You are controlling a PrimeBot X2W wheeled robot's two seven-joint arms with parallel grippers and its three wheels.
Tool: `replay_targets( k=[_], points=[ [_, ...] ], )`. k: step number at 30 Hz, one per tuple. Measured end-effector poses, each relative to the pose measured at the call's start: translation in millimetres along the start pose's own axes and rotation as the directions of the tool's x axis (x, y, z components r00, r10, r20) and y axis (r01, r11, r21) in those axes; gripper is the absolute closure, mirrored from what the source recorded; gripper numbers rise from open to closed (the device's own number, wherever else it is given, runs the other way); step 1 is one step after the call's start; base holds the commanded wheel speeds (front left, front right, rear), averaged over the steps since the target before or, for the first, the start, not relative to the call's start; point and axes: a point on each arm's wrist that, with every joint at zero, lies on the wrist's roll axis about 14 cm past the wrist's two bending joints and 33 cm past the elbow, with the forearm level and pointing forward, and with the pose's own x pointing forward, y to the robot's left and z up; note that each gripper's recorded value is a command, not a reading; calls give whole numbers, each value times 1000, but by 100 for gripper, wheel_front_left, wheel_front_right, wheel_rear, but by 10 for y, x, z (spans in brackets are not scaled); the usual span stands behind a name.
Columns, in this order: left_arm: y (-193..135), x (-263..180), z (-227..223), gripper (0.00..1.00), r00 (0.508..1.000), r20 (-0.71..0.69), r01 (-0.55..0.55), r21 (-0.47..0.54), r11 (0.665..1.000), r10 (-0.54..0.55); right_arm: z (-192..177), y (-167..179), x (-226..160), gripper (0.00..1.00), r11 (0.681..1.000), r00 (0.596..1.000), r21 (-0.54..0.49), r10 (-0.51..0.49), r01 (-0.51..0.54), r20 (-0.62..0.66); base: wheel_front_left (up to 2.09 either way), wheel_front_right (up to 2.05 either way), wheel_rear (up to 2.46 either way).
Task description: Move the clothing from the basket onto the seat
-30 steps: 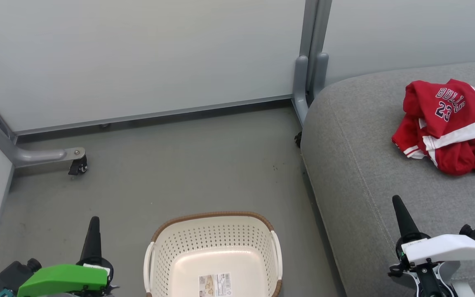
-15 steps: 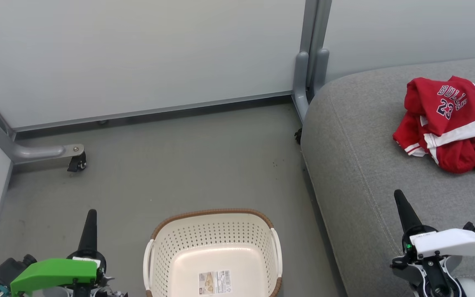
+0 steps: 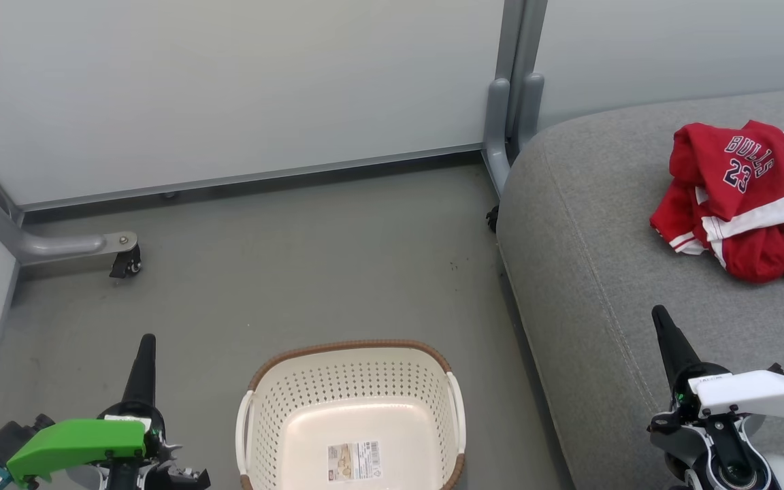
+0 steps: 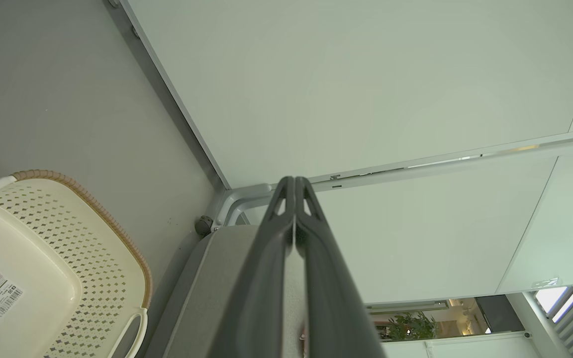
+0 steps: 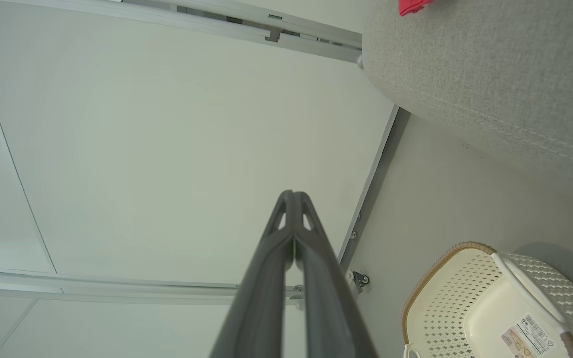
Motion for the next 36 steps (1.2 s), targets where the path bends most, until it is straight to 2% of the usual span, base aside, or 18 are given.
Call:
replay_targets(
  k=[28, 36],
  points=[
    [-78, 121, 60, 100, 999, 2, 42, -191, 981, -42, 53, 18, 100, 100, 980, 1000, 198, 12, -13, 3, 0, 0, 0],
    [-89, 128, 61, 100, 999, 1, 45, -191, 981, -45, 54, 26, 105, 100, 979, 1000, 201, 14, -15, 4, 0, 0, 0]
  ],
)
